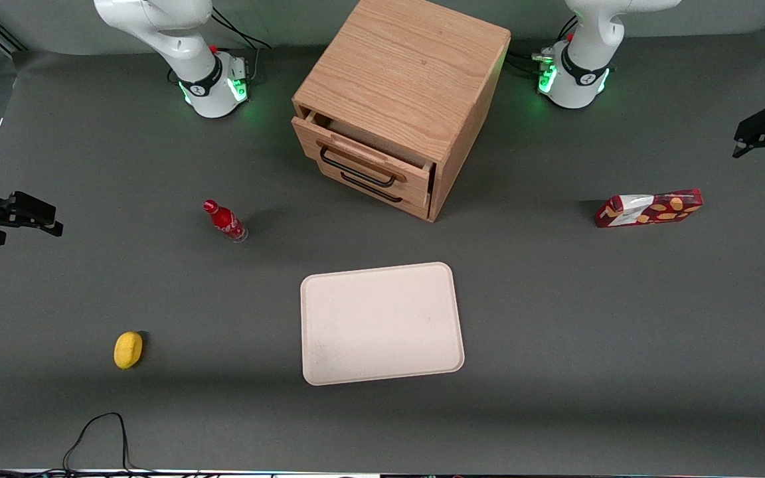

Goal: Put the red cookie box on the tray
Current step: 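Move the left gripper over the red cookie box, opening it, then lower the left gripper and grasp the red cookie box by its end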

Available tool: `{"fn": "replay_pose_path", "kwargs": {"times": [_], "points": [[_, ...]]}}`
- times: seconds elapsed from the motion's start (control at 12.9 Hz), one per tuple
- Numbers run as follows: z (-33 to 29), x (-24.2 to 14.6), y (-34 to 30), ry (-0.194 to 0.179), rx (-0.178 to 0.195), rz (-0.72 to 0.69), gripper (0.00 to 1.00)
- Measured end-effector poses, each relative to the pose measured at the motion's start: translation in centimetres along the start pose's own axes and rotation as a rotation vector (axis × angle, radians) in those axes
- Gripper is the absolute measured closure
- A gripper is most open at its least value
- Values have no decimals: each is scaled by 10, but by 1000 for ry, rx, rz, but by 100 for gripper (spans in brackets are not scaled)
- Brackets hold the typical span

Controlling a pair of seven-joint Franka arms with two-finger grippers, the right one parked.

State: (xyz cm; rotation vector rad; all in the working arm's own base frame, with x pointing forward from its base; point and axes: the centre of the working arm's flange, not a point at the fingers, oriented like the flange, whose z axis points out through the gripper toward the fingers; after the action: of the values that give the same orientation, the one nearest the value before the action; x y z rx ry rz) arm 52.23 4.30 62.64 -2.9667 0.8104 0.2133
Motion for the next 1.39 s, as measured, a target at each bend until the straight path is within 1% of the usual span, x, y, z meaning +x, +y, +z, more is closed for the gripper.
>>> {"fn": "replay_pose_path", "kwargs": {"times": [0.15,0.39,0.54,0.7,0.93,1.08,1.39], "points": [[6,-18,-1,1,-8,132,0],[18,-51,-14,27,-34,315,0],[28,-69,-18,45,-42,402,0],[33,-79,-20,58,-45,453,0],[41,-78,-17,58,-47,487,1],[59,-74,-17,64,-40,525,0],[129,-65,-9,88,-15,607,1]]}}
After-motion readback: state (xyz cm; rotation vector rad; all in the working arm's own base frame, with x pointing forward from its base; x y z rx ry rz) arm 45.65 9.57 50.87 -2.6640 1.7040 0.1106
